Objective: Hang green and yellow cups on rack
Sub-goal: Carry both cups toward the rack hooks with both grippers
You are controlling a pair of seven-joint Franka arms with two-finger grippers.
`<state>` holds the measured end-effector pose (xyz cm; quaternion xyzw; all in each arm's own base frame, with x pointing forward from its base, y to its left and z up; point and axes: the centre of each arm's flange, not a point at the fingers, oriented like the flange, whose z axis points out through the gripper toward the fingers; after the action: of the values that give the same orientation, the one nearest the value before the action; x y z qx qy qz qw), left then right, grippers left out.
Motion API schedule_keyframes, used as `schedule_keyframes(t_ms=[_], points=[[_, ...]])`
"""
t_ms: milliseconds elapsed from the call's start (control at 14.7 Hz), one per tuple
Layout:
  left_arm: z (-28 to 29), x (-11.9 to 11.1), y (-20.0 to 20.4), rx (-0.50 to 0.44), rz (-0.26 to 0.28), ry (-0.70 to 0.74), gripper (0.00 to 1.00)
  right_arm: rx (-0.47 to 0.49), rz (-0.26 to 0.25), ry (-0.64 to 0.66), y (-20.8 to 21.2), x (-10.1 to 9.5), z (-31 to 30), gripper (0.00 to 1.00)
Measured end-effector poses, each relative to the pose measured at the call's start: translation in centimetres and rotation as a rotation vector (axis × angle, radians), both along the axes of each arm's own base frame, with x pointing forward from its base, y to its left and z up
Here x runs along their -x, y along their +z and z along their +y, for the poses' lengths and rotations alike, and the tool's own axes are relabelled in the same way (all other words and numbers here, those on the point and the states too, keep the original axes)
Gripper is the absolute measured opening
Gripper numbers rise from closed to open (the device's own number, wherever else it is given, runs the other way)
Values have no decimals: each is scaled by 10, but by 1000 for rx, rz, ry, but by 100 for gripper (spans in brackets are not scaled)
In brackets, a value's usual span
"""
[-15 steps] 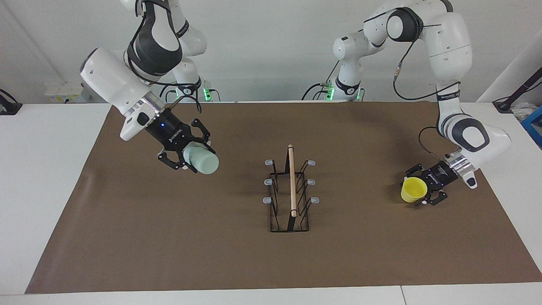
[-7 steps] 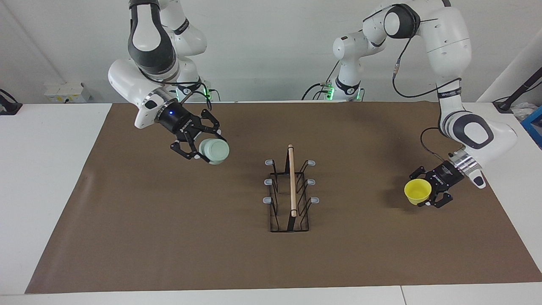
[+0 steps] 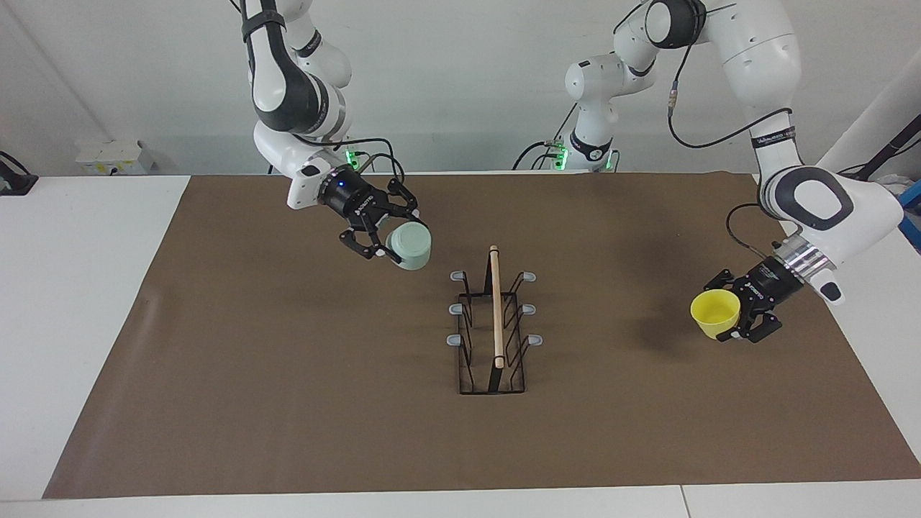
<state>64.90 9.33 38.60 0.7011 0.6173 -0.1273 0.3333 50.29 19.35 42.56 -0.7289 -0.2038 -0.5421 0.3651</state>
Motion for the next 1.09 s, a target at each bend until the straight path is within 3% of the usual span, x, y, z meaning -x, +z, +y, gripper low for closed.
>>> schedule_keyframes(t_ms=[272,612,748,1088], points=[[-67,7,59,-182,-38,-168,67,-48,-6,11,-29,11,40,70],[-158,22,106,-263,-88,-303,67,17,-115,45,-63,5,51,70],[-192,31,118,-346,-120,-398,67,39,-149,48,-64,3,49,70],[-293,63,131,-550,-189,-641,67,25,-149,32,-64,5,54,70]])
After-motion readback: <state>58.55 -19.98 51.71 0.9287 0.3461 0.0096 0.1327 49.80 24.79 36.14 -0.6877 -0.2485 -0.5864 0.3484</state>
